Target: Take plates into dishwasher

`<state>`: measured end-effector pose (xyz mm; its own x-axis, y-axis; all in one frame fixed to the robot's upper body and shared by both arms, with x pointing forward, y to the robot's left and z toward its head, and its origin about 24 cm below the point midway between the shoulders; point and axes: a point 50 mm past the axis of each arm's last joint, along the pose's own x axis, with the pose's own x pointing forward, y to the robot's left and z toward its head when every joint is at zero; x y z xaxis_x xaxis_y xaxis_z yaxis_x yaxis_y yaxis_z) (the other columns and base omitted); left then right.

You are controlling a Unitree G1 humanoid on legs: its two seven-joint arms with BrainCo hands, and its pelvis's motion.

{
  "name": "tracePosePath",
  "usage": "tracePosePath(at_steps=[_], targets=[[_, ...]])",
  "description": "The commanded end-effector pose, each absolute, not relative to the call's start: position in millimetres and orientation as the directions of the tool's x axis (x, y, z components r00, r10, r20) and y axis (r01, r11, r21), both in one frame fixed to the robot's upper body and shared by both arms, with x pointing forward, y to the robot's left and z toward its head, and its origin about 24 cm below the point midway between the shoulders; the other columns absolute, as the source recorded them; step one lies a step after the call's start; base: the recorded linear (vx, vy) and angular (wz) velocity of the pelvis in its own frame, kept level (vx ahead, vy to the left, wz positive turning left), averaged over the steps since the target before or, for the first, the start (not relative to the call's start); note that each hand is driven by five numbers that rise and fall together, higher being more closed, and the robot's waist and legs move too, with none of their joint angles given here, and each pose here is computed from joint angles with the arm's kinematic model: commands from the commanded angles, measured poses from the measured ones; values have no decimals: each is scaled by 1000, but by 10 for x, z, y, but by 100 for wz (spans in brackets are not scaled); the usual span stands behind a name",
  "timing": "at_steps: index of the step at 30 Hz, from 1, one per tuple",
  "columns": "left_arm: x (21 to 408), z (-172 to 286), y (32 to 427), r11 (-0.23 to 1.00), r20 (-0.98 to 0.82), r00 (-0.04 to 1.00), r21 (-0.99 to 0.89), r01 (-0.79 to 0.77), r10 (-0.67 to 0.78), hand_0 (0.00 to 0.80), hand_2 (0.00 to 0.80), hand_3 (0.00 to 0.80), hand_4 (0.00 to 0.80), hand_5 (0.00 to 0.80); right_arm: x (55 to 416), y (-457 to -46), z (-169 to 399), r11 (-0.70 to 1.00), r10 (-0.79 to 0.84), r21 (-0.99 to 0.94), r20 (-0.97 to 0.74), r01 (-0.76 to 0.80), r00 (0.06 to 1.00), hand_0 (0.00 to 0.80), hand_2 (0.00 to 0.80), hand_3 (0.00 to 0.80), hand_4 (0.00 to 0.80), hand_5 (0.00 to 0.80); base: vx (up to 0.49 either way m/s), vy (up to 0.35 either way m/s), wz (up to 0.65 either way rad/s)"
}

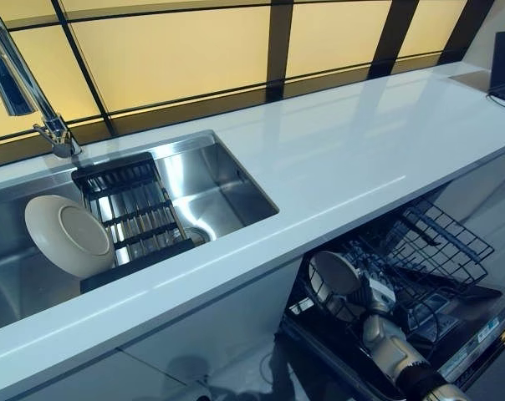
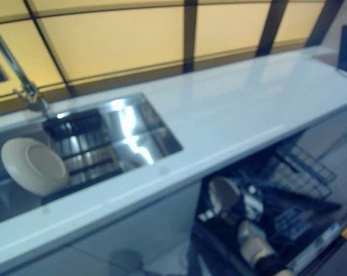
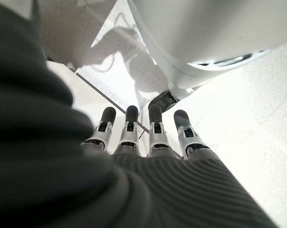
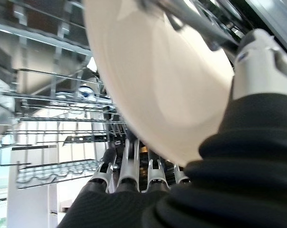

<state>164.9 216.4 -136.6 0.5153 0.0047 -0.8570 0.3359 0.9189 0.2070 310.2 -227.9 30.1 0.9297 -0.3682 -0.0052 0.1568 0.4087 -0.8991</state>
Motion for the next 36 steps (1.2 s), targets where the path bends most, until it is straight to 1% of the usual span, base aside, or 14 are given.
tracePosePath(at_steps=[1,7,13,17,20,21,22,24,27,28,30,33,34,36], targets=[[1698,-1341,2212,923,-847,530,230,308,35,0,0,0,0,0,3108,-2422,573,429,-363,-859,119,279,924,0,0,0,0,0,21,-23,-13],[1557,-1381,2269,932,-859,509,229,281,57,0,0,0,0,0,2864,-2562,530,512,-377,-802,111,307,919,0,0,0,0,0,24,-18,-12],[1399,-1432,2304,947,-871,485,216,238,77,0,0,0,0,0,2654,-2701,636,582,-357,-747,120,320,927,0,0,0,0,0,42,6,-15],[1300,-1468,2312,956,-881,464,207,207,90,0,0,0,0,0,2543,-2765,756,665,-340,-665,134,339,931,0,0,0,0,0,51,17,-12],[1266,-1478,2320,961,-886,454,201,190,95,0,0,0,0,0,2510,-2781,826,747,-322,-571,138,341,937,0,0,0,0,0,44,19,-4],[1230,-1487,2332,964,-889,447,196,181,97,0,0,0,0,0,2494,-2791,897,799,-306,-497,148,338,941,0,0,0,0,0,56,23,-4],[1222,-1489,2335,964,-890,446,196,178,98,0,0,0,0,0,2491,-2794,918,810,-304,-479,153,339,940,0,0,0,0,0,57,19,-7],[1187,-1503,2335,967,-893,438,193,168,103,0,0,0,0,0,2497,-2788,1023,847,-285,-408,191,340,939,0,0,0,0,0,48,11,-11],[1151,-1517,2336,968,-898,427,191,162,106,0,0,0,0,0,2508,-2780,1138,867,-270,-362,236,342,933,0,0,0,0,0,45,12,-5],[1117,-1527,2348,969,-902,419,189,156,109,0,0,0,0,0,2518,-2763,1246,892,-254,-302,277,335,927,0,0,0,0,0,73,24,1],[1080,-1541,2349,971,-905,410,187,151,110,0,0,0,0,0,2532,-2734,1330,917,-229,-250,310,312,923,0,0,0,0,0,60,26,1],[1021,-1561,2343,972,-910,399,181,149,108,0,0,0,0,0,2548,-2666,1453,950,-177,-182,362,255,915,0,0,0,0,0,64,46,2],[987,-1570,2340,974,-914,392,177,141,109,0,0,0,0,0,2550,-2616,1550,966,-133,-154,399,209,907,0,0,0,0,0,89,66,5],[942,-1585,2332,976,-917,384,173,131,111,0,0,0,0,0,2563,-2555,1673,971,-77,-170,455,171,887,0,0,0,0,0,98,81,10]])
